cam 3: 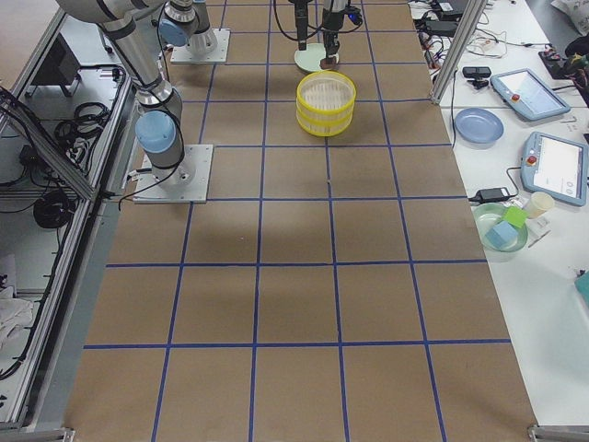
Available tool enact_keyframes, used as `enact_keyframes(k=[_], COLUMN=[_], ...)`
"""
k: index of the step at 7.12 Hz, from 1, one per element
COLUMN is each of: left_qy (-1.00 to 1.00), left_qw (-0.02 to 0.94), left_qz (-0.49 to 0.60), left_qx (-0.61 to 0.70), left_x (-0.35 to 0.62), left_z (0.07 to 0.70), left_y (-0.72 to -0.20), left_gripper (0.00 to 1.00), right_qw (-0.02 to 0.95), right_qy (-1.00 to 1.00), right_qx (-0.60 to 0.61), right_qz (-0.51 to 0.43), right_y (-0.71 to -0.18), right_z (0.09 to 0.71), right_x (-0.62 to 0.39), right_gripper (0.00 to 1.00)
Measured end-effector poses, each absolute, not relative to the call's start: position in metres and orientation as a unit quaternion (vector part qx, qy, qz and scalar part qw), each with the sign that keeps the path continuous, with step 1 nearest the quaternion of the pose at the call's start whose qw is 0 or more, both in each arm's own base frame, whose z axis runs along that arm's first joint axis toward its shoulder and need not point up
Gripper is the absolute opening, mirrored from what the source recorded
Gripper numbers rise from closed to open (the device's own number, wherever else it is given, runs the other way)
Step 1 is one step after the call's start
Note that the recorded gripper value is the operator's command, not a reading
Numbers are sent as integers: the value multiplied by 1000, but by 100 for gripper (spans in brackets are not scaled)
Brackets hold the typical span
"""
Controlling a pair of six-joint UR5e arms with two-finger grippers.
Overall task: Place buns in different layers of steamer
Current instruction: 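Carry the red bun into the top layer while right arm withdraws, then open the left gripper to release the red bun and raise it away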
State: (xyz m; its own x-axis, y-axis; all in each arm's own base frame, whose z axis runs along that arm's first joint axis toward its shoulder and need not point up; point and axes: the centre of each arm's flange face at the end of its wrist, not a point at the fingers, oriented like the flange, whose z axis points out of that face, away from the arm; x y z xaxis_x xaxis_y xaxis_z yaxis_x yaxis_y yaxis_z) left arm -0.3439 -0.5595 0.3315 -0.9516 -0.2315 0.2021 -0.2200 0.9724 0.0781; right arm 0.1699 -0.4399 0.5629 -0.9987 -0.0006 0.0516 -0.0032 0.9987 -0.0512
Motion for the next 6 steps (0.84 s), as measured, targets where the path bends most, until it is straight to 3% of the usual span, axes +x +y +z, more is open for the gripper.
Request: enact_keyframes(k=[1,2,3,6], left_qy=[-986,-986,-985,-985], left_qw=[110,112,112,114], left_qz=[-33,-37,-38,-35], left_qx=[118,122,123,123], left_x=[-351,-356,-360,-363], left_z=[324,319,314,300], left_y=[-558,-557,-555,-550], left_gripper=[67,92,98,99], right_qw=[26,26,26,26], right_qy=[-999,-999,-999,-999], right_qx=[2,2,2,2], right_qz=[24,23,22,21], right_y=[-439,-439,-439,-439], right_z=[562,562,562,561], right_x=[170,170,170,170], right_gripper=[100,100,100,100])
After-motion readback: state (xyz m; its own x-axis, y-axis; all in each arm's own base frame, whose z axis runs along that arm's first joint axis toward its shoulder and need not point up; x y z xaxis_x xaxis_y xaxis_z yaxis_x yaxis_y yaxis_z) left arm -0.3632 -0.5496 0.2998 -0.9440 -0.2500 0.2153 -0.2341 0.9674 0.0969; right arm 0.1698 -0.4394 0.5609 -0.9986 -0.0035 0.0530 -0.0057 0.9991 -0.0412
